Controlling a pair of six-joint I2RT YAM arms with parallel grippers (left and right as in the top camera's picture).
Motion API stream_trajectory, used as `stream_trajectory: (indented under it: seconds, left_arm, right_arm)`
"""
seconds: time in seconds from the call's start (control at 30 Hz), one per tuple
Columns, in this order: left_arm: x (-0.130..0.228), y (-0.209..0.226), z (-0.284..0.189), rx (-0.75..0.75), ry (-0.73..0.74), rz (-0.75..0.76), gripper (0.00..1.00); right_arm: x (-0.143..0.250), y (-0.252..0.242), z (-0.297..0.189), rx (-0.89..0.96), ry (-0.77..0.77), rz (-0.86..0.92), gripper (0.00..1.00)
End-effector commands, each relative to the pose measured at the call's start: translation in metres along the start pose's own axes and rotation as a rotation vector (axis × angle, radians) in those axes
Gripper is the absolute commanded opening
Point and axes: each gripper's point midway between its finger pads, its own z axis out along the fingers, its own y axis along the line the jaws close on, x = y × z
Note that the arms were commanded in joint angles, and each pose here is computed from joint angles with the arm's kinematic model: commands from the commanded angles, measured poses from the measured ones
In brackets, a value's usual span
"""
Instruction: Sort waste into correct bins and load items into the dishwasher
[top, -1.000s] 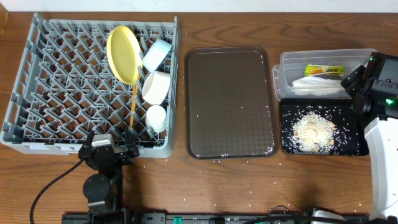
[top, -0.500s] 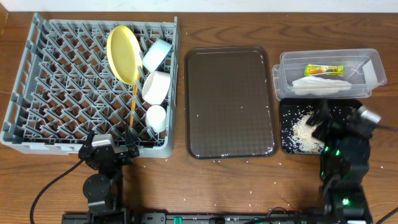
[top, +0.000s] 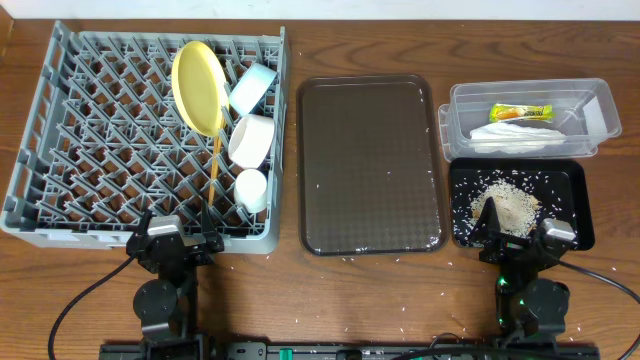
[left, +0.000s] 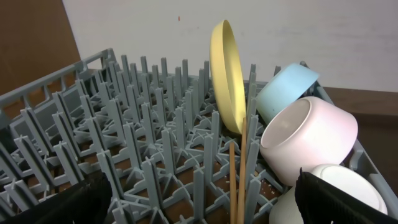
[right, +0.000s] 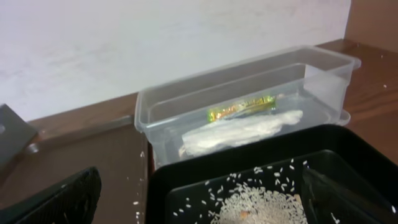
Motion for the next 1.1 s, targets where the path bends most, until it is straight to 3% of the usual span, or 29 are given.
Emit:
stream_trajectory:
  seconds: [0.0,1.07]
  left_arm:
    - [0.0156,0.0025,0.0014,-0.011,0.041,-0.001,0.95]
    - [0.0156,0.0024,0.0014,-0.011,0.041,-0.001,0.95]
  right_arm:
    - [-0.0077,0.0065,-0.0031,-0.036,-0.038,-0.006,0.99]
    - [-0.0046,0.0118,-0.0033,-0.061,-0.025,-0.007,0.99]
